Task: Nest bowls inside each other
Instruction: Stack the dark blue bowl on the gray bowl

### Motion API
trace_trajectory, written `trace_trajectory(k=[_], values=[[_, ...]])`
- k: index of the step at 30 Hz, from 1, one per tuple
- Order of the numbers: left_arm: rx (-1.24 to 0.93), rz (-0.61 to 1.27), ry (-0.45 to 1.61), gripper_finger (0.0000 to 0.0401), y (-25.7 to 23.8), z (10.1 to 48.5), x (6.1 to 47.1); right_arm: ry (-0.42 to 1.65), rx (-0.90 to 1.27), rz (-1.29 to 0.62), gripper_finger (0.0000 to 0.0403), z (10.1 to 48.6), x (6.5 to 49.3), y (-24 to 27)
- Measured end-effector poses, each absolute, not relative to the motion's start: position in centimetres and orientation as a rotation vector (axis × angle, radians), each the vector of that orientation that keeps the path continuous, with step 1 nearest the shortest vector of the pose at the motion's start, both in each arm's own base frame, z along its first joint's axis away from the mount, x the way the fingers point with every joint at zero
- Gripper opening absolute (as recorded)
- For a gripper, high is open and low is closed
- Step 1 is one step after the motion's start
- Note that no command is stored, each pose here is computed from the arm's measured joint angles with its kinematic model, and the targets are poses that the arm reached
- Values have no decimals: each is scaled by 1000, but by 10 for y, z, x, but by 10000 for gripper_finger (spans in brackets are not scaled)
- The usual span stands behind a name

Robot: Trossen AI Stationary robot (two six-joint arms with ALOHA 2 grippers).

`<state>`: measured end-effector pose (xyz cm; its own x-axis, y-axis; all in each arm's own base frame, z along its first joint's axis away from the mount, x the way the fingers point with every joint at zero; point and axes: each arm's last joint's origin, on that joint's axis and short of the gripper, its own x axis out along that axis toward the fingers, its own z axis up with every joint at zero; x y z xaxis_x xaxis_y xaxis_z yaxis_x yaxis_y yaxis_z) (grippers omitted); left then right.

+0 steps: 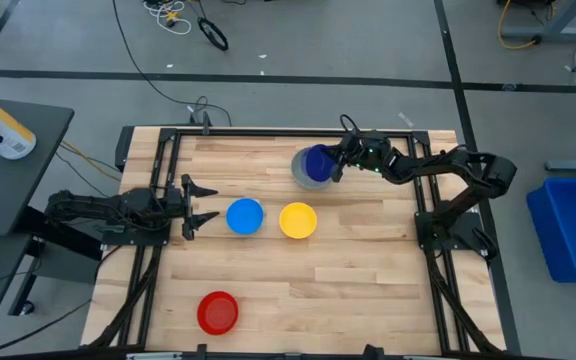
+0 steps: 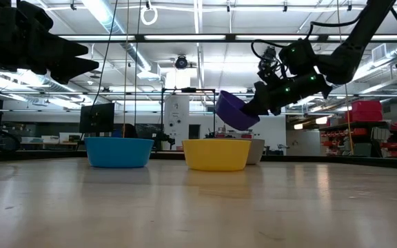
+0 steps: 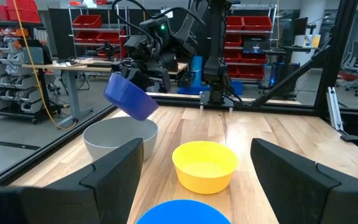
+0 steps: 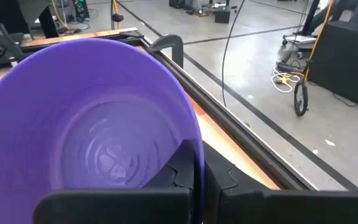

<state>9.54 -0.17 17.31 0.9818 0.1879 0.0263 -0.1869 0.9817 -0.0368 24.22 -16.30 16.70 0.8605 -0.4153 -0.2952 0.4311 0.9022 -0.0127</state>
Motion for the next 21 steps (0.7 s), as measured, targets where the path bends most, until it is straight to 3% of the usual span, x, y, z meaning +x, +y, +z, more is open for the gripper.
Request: trace_trajectory(k=[21], values=[[-31,189,-30,307,-2,173,95,394,94,-397,4,175,248,-174]])
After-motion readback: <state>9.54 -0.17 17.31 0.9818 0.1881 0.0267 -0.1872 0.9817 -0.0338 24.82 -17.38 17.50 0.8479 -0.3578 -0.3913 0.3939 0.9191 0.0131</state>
